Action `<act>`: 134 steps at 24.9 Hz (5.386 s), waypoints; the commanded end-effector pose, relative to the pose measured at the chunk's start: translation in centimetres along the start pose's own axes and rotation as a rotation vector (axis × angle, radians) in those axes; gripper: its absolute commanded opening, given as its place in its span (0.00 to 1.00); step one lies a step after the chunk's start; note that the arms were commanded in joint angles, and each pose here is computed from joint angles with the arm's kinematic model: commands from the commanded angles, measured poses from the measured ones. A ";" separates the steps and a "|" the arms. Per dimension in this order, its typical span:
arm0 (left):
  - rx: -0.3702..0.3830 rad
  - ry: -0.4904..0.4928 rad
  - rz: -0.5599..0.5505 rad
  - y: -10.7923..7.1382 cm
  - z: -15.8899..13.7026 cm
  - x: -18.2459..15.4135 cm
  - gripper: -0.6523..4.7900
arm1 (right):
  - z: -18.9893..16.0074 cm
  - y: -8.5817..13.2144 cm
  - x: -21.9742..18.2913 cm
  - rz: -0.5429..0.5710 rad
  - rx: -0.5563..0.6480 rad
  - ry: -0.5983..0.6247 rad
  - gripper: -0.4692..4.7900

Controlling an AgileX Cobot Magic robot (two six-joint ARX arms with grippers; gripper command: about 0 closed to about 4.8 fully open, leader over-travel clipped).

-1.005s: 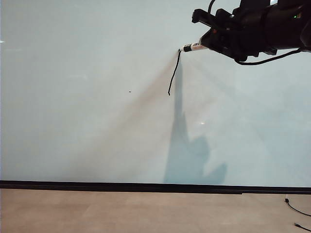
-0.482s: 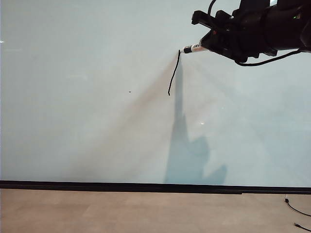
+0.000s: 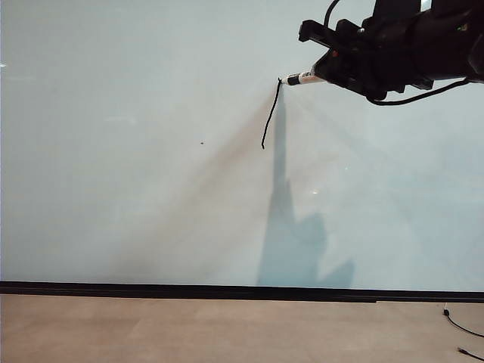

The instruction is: Pick up the pen on the shelf to the right of the whiteboard and write the letter A.

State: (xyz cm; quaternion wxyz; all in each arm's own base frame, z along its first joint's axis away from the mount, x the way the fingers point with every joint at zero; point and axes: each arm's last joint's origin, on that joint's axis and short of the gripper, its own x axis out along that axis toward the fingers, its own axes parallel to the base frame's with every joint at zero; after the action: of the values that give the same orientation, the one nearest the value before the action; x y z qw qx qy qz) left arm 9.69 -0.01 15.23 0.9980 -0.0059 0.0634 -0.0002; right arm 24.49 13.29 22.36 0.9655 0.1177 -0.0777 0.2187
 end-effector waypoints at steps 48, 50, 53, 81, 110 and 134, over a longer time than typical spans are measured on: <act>0.004 -0.011 -0.004 0.0 0.2 0.0 0.11 | -2.6 -1.3 -2.1 -0.173 0.013 0.117 0.07; 0.004 -0.011 -0.004 0.0 0.2 0.0 0.11 | -2.7 -1.4 -2.2 -0.182 0.017 0.119 0.07; 0.004 -0.011 -0.004 0.0 0.2 0.0 0.11 | -2.7 -1.4 -2.2 -0.188 0.020 0.122 0.07; 0.004 -0.011 -0.004 0.0 0.2 0.0 0.11 | -2.3 0.0 -5.3 -0.112 0.046 0.069 0.07; 0.004 -0.011 -0.004 0.0 0.2 0.0 0.11 | 0.3 1.4 -0.4 0.058 -0.250 0.197 0.07; 0.004 -0.011 -0.004 0.0 0.2 0.0 0.11 | 0.4 1.0 1.1 0.040 -0.244 0.174 0.07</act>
State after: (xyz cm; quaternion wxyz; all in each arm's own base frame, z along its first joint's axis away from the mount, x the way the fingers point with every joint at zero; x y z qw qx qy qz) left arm 9.69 -0.02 15.23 0.9980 -0.0059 0.0634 -0.0004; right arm 24.90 14.56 22.68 0.9689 -0.0273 -0.0082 0.2458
